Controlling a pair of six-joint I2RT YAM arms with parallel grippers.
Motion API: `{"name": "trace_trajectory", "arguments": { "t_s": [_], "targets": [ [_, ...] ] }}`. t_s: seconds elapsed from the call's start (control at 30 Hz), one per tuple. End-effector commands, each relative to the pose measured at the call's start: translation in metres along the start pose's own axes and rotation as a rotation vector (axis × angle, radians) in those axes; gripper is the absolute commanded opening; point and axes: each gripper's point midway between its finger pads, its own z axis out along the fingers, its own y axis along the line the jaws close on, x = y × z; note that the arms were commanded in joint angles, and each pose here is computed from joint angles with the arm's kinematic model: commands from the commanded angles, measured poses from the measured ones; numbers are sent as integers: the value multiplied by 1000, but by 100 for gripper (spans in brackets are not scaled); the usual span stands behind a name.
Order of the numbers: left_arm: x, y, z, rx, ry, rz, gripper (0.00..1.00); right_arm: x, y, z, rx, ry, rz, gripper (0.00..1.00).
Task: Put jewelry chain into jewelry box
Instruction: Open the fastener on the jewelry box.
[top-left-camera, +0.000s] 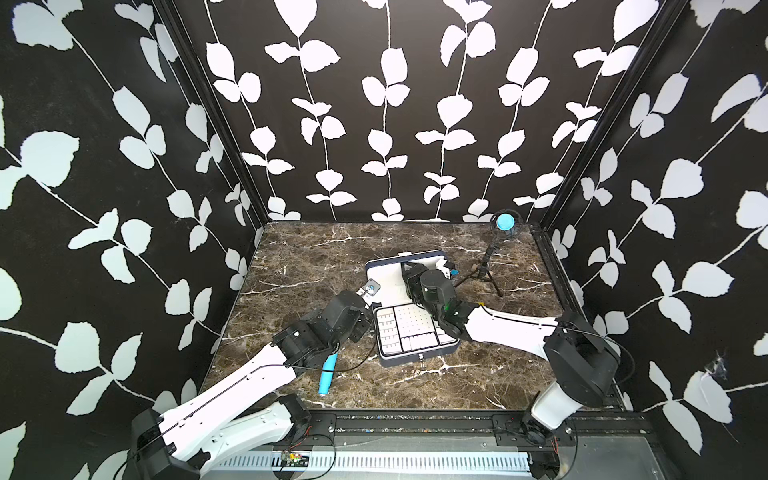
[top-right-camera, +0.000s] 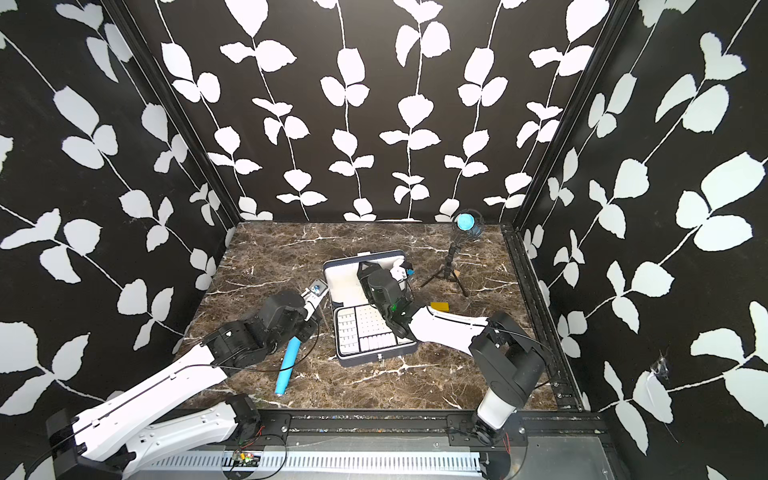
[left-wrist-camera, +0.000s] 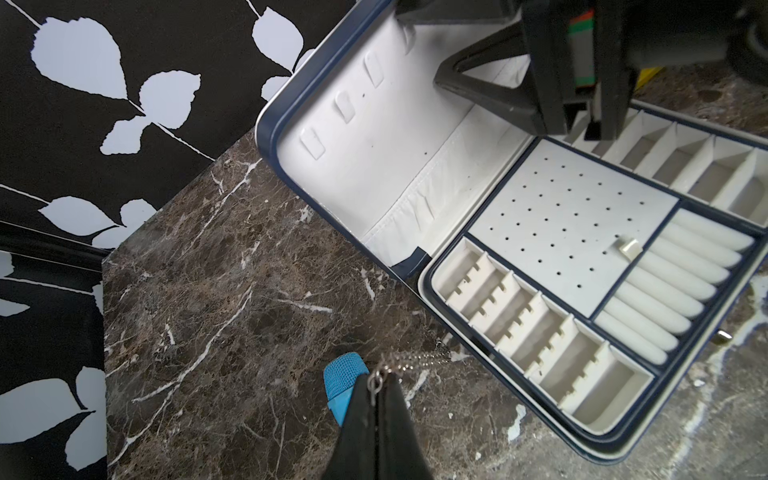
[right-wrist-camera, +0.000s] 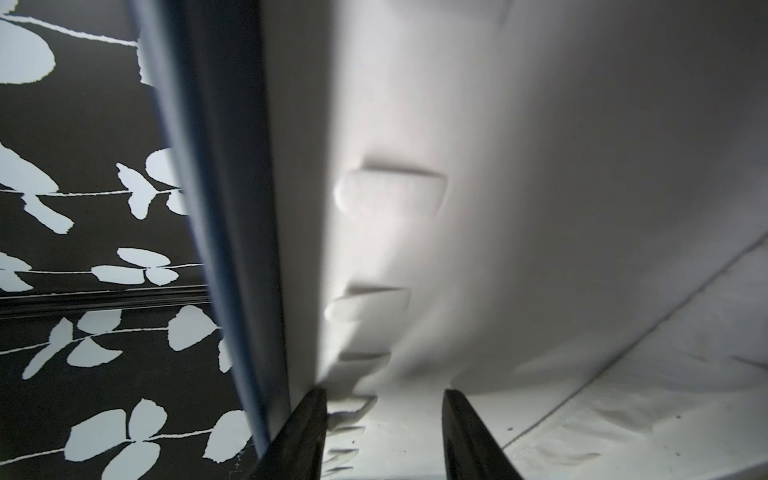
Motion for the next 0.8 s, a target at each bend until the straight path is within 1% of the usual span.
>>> {"name": "trace_trajectory", "arguments": {
  "t_s": [0.0, 0.77],
  "targets": [
    [-3, 2, -2, -3, -26, -4, 1, 3, -5, -1, -1, 5, -7, 45],
    [-3, 2, -2, -5, -31, -5, 1, 8, -24, -8, 39, 32, -22, 32]
  ]
}}
